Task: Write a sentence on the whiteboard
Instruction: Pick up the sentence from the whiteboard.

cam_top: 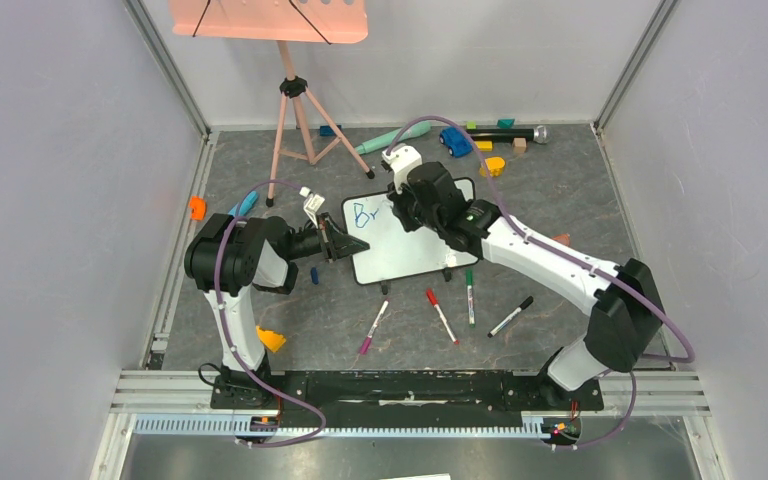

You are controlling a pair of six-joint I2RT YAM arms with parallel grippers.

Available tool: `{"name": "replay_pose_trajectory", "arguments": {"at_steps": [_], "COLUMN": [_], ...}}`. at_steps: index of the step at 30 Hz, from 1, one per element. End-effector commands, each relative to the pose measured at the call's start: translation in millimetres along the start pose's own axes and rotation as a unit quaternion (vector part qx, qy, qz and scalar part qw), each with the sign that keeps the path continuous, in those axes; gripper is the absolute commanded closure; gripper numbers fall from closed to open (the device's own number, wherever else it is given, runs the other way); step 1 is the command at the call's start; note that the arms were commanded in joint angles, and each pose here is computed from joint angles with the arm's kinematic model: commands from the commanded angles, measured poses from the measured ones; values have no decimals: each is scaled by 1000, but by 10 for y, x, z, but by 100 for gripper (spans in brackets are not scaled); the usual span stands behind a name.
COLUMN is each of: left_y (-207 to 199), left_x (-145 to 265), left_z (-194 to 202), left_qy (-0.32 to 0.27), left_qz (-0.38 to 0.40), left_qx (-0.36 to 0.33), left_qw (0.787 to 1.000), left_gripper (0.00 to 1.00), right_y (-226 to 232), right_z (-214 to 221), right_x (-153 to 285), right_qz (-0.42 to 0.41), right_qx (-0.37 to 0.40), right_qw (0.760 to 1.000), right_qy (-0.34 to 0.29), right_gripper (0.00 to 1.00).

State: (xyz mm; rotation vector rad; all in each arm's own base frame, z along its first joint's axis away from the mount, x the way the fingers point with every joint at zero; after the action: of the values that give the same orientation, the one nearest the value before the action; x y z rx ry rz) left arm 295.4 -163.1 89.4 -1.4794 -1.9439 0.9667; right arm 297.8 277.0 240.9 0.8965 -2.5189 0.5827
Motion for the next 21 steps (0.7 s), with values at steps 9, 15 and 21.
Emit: {"name": "replay_pose_trajectory", "arguments": {"at_steps": [9, 15, 21], "left_y": [120, 125, 126], "left_x": [25, 26, 26], "left_z": [30, 27, 24], "left_qy": [-10, -12, -13], "left_qz": [-12, -13, -14], "left_qx": [-78, -76, -77], "left_qw": [997, 997, 997], "left_gripper": [98, 98, 98], "right_y": [-146, -142, -49], "right_z": [-126, -69, -62], "right_x": [-87, -64, -89], "right_qz": [50, 49, 10], "right_qx": [0, -2, 2], "right_qw": [999, 999, 1000], "right_qy": [2, 9, 3], "right_gripper": [100, 100, 100]}}
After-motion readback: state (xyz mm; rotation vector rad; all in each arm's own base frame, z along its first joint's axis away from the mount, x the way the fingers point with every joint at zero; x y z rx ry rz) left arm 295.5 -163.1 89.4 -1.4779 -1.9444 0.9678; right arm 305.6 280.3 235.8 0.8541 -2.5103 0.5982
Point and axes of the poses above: each gripper's point midway between its finger pads, its own x axis back along the fingers, its own y axis along the line the jaws close on, z = x × y, the point moved 6 cm from there along x, back along the fingers, and after that the axes turned 14 degrees about x, right-handed, at the moved point
